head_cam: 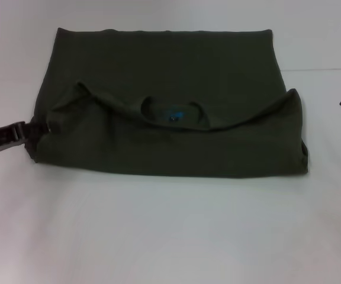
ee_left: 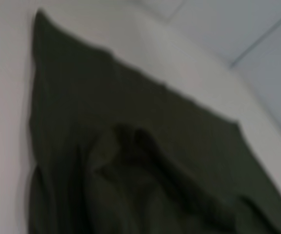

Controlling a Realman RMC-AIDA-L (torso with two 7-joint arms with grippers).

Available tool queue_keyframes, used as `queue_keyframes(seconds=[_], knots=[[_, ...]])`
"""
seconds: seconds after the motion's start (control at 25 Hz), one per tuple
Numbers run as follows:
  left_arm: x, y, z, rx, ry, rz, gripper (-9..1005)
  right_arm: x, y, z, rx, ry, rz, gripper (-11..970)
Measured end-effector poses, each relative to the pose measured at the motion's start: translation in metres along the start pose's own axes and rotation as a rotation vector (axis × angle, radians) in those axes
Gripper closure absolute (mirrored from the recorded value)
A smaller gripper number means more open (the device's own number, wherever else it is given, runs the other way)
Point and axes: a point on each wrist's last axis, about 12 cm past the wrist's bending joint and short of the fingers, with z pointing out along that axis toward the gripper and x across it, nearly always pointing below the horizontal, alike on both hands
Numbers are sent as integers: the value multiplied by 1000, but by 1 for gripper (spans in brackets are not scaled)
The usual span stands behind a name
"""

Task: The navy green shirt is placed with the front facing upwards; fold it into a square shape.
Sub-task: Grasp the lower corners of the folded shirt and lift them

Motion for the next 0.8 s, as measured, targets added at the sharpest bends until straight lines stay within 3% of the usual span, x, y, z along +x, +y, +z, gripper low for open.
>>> queue_keyframes(seconds=[0.12,0.36,0.8], knots=[[-9,-3,5,-44,81,64,248,3,-1,-3,1,10,-3,13],[-17,1,9,-113,55,101,241,8,0,-2,-2,26,-4,13],[-2,2,32,-190,77,166,235,11,1,3,-5,53,-7,13]])
